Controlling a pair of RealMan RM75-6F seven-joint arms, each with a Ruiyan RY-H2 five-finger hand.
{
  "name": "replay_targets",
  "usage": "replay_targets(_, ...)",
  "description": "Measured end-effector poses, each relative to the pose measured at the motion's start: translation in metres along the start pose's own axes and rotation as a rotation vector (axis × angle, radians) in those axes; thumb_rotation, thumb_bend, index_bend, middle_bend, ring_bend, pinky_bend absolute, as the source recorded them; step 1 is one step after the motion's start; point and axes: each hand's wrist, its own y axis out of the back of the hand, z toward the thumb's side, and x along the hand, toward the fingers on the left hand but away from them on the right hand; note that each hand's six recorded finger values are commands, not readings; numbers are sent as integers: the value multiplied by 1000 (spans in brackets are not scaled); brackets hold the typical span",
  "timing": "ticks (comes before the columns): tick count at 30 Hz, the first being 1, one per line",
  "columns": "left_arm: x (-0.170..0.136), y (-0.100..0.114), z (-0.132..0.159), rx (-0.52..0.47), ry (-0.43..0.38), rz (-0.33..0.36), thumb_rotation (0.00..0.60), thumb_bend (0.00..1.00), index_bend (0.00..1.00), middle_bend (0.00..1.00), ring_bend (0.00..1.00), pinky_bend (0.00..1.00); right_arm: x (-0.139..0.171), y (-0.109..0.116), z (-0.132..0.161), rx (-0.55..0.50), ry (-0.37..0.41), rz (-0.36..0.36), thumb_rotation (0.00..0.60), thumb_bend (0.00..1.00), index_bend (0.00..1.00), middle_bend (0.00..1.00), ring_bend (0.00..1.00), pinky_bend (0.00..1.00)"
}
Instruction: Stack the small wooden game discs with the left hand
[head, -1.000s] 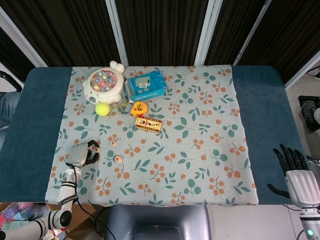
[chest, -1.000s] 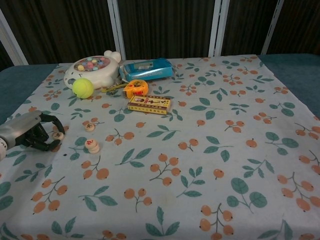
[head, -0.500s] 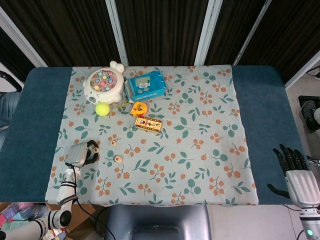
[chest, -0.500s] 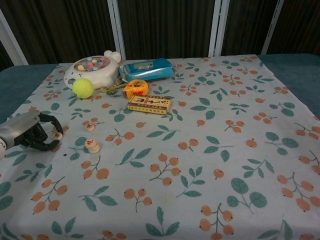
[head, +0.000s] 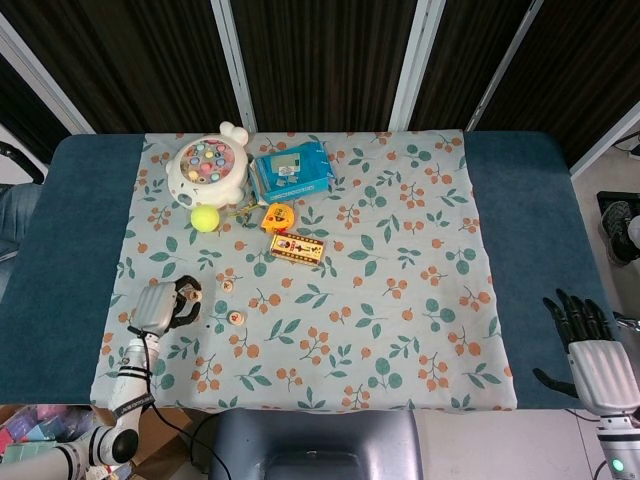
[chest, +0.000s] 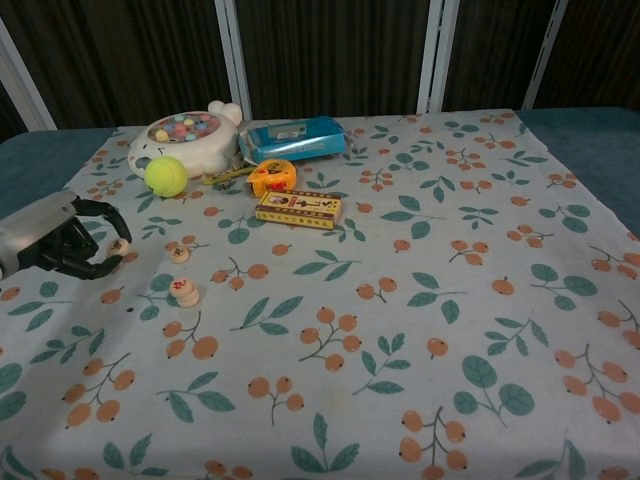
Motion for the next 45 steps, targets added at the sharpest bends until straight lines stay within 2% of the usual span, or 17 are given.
replay_targets(5, -13, 4, 32, -46, -71, -3, 600, 405, 561, 1000, 1000, 1000, 1, -1, 2, -2, 10, 4, 600, 194, 0, 0, 0, 0)
replay_targets(11, -20, -3, 52, -27, -107, -26, 600, 407, 552, 1000, 1000, 1000, 1, 0, 2, -5, 14, 5, 600, 195, 0, 0, 0, 0)
replay_targets(29, -22, -37, 63, 17, -121, -73, 600, 406, 526, 1000, 1000, 1000, 1, 1, 1, -9, 14, 3, 600, 195, 0, 0, 0, 0)
replay_targets(40, -18, -44, 58, 34, -102, -81, 600, 405, 508, 1000, 1000, 1000, 2, 2, 0, -13, 11, -1, 600, 195, 0, 0, 0, 0)
replay_targets(45, -18, -44, 57, 30, -105, -88, 600, 405, 445, 1000, 1000, 1000, 2, 2, -1, -11, 9, -1, 600, 195, 0, 0, 0, 0)
